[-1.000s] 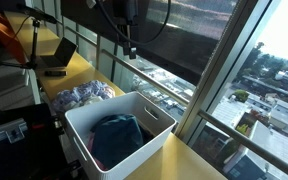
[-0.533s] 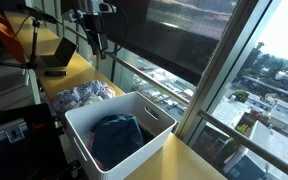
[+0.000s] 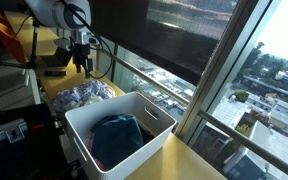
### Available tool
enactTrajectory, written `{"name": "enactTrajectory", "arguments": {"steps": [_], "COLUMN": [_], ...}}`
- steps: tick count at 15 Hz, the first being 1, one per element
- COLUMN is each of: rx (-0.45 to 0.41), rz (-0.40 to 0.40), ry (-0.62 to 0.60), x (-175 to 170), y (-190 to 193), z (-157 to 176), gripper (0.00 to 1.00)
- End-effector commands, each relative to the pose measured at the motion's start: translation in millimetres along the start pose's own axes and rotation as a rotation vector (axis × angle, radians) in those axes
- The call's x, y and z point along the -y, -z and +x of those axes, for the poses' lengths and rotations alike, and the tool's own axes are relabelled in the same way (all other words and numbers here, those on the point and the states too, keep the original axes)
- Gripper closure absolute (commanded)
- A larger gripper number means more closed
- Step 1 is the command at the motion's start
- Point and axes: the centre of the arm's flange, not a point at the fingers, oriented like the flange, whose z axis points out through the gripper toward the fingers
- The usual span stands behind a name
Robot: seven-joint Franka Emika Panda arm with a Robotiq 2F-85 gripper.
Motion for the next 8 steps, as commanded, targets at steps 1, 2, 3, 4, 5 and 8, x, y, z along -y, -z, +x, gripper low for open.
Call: {"name": "enactTrajectory", "arguments": {"steps": [1, 2, 3, 4, 5, 8], "rx": [0.029, 0.035, 0.037, 0.031, 0.023, -0.008], "rz": [0.015, 0.016, 0.013, 0.011, 0.006, 0.002], "ry": [0.043, 0.056, 0.066, 0.078, 0.088, 0.117], "x": [21.6, 25.1, 27.5, 29.4, 29.9, 27.1], "y": [-60.9, -77.6, -90.2, -100.6, -109.7, -134.8], "z": [24.4, 24.4, 23.9, 22.6, 21.5, 18.8], "gripper": [0.0, 0.0, 0.0, 0.0, 0.0, 0.0]}}
